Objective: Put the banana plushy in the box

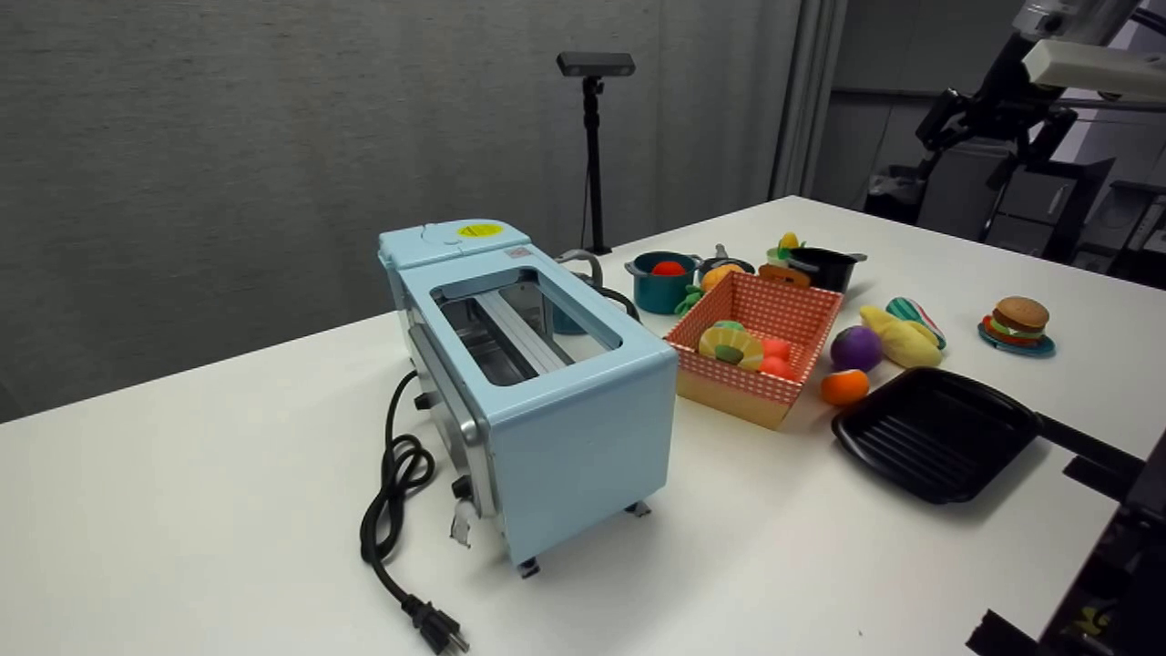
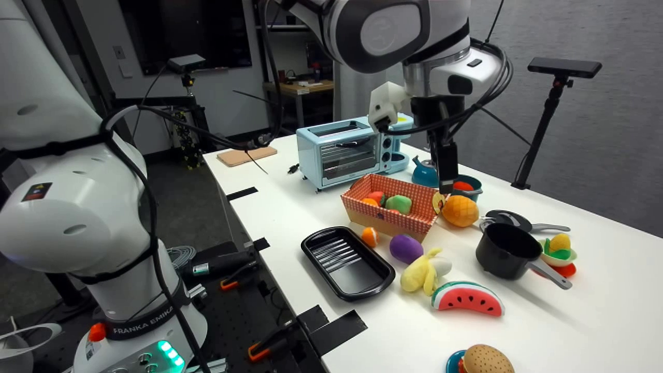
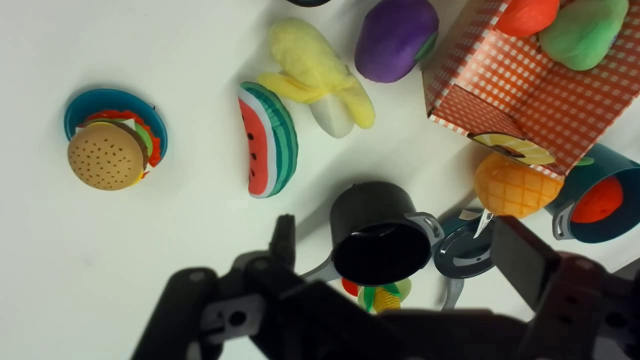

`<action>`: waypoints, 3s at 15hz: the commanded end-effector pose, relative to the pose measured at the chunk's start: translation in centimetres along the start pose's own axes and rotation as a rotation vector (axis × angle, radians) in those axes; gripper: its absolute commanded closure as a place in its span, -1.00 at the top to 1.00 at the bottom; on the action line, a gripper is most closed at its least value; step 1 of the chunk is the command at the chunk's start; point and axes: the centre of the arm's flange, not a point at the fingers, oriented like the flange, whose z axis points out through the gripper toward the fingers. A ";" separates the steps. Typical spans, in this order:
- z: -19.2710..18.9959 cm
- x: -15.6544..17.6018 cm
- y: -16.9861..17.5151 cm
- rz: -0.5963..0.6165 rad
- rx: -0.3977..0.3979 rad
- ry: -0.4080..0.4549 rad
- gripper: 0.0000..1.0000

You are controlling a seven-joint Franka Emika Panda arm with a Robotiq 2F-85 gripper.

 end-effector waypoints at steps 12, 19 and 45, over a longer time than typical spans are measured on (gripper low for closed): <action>11.7 3.6 -1.3 0.048 -0.068 -0.156 1.00; 15.2 4.8 -2.1 0.034 -0.106 -0.178 1.00; 24.8 3.5 -0.9 0.050 -0.209 -0.292 1.00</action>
